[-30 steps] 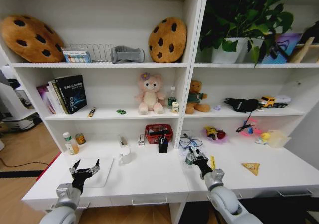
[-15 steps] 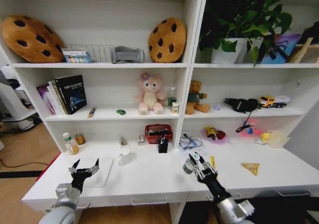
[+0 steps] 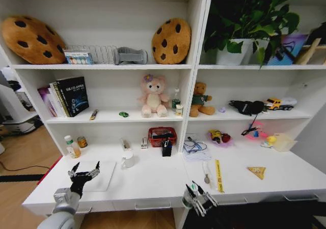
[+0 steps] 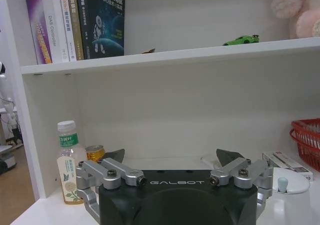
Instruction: Organize the objects on the table.
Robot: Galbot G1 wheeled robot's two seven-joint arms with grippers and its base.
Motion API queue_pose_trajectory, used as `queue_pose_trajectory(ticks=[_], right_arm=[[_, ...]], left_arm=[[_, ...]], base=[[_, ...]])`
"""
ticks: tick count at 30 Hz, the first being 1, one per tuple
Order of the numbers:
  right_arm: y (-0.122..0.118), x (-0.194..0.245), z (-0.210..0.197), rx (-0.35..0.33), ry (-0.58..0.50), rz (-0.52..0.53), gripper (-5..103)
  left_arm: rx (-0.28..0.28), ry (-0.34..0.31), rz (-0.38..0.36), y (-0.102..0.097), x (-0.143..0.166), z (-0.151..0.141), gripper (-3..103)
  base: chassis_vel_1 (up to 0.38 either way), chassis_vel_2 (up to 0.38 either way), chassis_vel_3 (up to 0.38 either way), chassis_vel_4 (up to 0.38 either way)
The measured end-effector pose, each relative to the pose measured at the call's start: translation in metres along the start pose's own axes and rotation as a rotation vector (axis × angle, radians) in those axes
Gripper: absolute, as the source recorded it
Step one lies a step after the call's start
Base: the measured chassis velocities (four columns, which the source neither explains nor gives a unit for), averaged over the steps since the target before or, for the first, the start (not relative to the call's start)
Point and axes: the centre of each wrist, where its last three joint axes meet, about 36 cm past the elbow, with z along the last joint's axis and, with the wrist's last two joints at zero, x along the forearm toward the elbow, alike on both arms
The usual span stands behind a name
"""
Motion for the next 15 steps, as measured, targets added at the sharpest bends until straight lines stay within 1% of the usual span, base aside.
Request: queue_pose_trajectory(ticks=[2, 3, 5, 6, 7, 8, 10, 11, 12, 14, 15], right_arm=[[0.018, 0.025, 0.013, -0.013, 0.04, 0.039, 30], [0.018, 0.025, 0.013, -0.013, 0.04, 0.039, 30], [0.027, 0.046, 0.03, -0.005, 0.09, 0.106, 30], [0.027, 0.046, 0.03, -0.005, 0.09, 0.106, 30], [0.029, 0.057, 0.041, -0.004, 0.125, 0.139, 30], [0.028, 0.068, 0.054, 0.002, 0.16, 0.167, 30], [0.026, 0.073, 0.06, 0.006, 0.173, 0.178, 30], [0.02, 0.089, 0.08, 0.019, 0.221, 0.207, 30], [0.02, 0.089, 0.08, 0.019, 0.221, 0.207, 30], [0.007, 0.108, 0.108, 0.027, 0.291, 0.242, 30], [0.007, 0.108, 0.108, 0.027, 0.291, 0.242, 30]], left_arm=[[0.0, -0.003, 0.002, 0.001, -0.002, 0.001, 100], [0.0, -0.003, 0.002, 0.001, -0.002, 0.001, 100], [0.001, -0.005, 0.008, 0.0, -0.005, 0.001, 100], [0.001, -0.005, 0.008, 0.0, -0.005, 0.001, 100], [0.001, -0.006, 0.012, -0.001, -0.006, 0.002, 100], [0.001, -0.005, 0.015, -0.002, -0.008, 0.002, 100], [0.002, -0.004, 0.016, -0.002, -0.009, 0.003, 100], [0.002, -0.001, 0.019, -0.003, -0.01, 0.004, 100], [0.002, -0.001, 0.019, -0.003, -0.01, 0.004, 100], [0.0, 0.008, 0.022, -0.004, -0.011, 0.008, 100], [0.0, 0.008, 0.022, -0.004, -0.011, 0.008, 100]], base=[[0.0, 0.0, 0.0, 0.0], [0.0, 0.0, 0.0, 0.0], [0.0, 0.0, 0.0, 0.0], [0.0, 0.0, 0.0, 0.0], [0.0, 0.0, 0.0, 0.0], [0.0, 0.0, 0.0, 0.0], [0.0, 0.0, 0.0, 0.0], [0.0, 0.0, 0.0, 0.0], [0.0, 0.0, 0.0, 0.0], [0.0, 0.0, 0.0, 0.0], [0.0, 0.0, 0.0, 0.0]])
